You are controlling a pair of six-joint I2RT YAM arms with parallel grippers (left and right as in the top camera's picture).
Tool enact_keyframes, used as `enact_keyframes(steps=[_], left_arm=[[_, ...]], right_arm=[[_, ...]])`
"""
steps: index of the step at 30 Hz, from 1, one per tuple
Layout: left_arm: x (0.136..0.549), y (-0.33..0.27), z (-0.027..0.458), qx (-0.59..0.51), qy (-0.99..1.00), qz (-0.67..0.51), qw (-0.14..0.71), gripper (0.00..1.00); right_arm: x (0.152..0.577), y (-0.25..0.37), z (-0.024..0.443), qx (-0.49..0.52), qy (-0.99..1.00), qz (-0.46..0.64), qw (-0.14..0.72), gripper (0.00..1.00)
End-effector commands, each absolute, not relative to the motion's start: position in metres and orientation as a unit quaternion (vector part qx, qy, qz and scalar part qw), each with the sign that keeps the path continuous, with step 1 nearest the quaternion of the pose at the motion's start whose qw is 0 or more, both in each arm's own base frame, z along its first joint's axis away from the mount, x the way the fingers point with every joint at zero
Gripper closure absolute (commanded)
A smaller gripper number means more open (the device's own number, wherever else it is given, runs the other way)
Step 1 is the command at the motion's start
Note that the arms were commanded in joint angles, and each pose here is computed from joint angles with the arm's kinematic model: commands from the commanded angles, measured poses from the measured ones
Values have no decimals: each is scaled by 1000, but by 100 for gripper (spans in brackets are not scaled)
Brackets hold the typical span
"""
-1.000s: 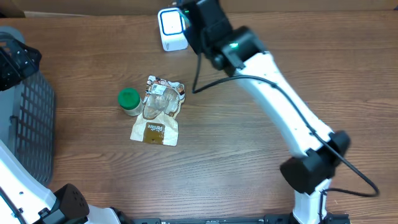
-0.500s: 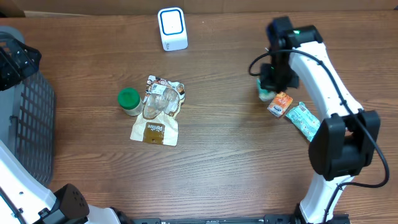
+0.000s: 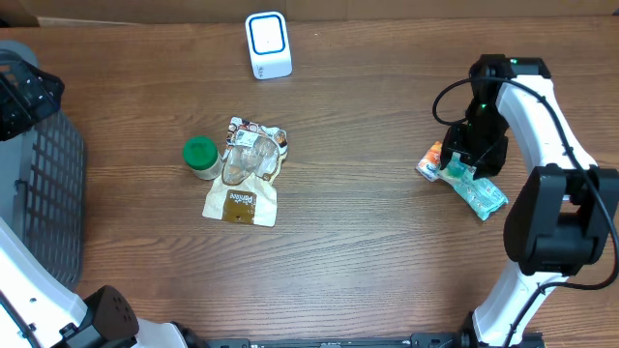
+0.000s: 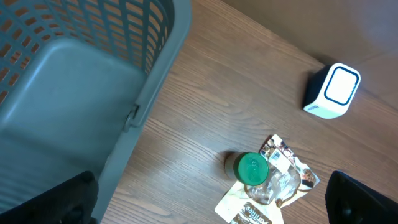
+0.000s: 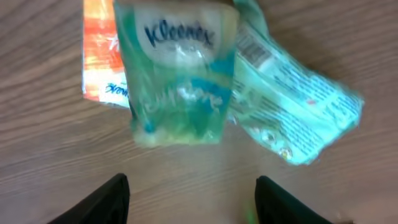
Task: Scan the item barcode
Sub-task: 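Carry the tissue pack right and release it near the orange box, then move the right gripper to the pile and grasp the bread bag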
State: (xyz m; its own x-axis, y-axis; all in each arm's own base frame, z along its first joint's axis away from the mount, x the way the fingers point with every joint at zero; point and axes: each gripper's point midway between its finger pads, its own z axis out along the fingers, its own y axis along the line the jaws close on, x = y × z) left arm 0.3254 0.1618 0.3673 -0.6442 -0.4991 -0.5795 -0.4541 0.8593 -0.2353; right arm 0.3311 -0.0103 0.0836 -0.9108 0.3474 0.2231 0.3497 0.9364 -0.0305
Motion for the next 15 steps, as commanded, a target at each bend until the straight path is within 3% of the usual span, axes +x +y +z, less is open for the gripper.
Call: enact_keyframes(steps=[1,8,15], left_arm=[[324,160,375,-249,906,-31,342,0],[325,160,375,-249,906,-31,342,0],[324,160,375,-249,906,-31,342,1]], right_arm=[[348,-6,115,-186,-978,-38,81,38],[390,99,159,-109,-957,-270,17,39],[385,195,152,9,-960,-280,-8,32]])
